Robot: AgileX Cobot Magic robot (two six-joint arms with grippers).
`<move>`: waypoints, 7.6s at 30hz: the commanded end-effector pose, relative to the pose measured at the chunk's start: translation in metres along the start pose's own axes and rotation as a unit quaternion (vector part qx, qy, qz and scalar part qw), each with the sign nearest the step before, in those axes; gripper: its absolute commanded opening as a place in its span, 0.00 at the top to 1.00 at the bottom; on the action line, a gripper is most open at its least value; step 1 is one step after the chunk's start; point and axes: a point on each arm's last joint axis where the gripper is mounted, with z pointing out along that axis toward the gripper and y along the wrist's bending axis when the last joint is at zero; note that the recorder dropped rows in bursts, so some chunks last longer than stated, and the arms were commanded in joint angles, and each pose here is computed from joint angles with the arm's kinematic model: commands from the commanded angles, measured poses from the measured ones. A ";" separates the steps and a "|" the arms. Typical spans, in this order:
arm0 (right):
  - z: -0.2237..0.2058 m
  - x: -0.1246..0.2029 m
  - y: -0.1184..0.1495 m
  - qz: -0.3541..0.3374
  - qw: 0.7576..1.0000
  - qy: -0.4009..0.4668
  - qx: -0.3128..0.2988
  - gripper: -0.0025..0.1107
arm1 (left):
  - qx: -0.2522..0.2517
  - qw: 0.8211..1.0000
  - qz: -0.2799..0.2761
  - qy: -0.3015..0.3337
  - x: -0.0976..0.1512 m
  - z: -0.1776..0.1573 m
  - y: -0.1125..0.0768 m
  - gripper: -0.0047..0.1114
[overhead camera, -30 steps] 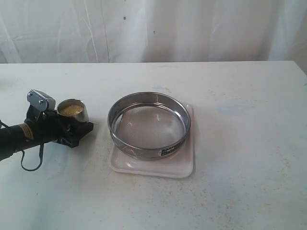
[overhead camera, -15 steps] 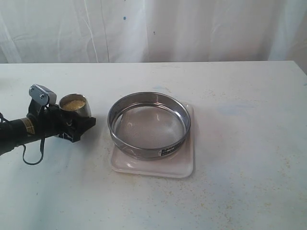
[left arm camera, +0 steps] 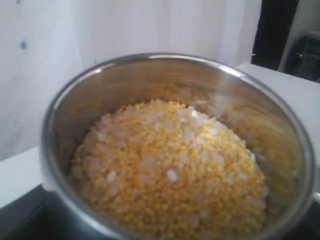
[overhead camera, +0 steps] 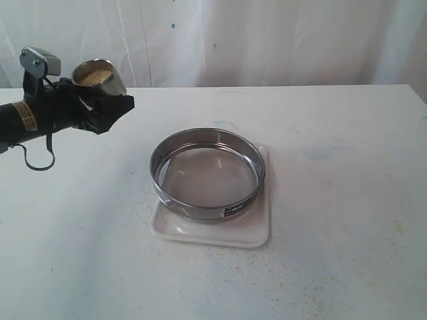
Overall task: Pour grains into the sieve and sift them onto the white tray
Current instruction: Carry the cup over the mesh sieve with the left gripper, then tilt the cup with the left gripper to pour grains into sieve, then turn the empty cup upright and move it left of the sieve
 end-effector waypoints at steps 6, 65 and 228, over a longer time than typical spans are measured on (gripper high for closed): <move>0.000 0.000 0.000 -0.002 1.000 -0.006 -0.001 0.98 | 0.081 0.996 0.036 0.012 -0.023 0.033 -0.071 0.96; 0.000 0.000 0.000 -0.002 1.000 -0.006 -0.001 0.98 | 0.022 0.863 0.424 0.273 -0.003 0.105 -0.121 0.96; 0.000 0.000 0.000 -0.002 1.000 -0.006 -0.001 0.98 | 0.151 0.935 0.316 0.049 -0.027 -0.050 -0.048 0.96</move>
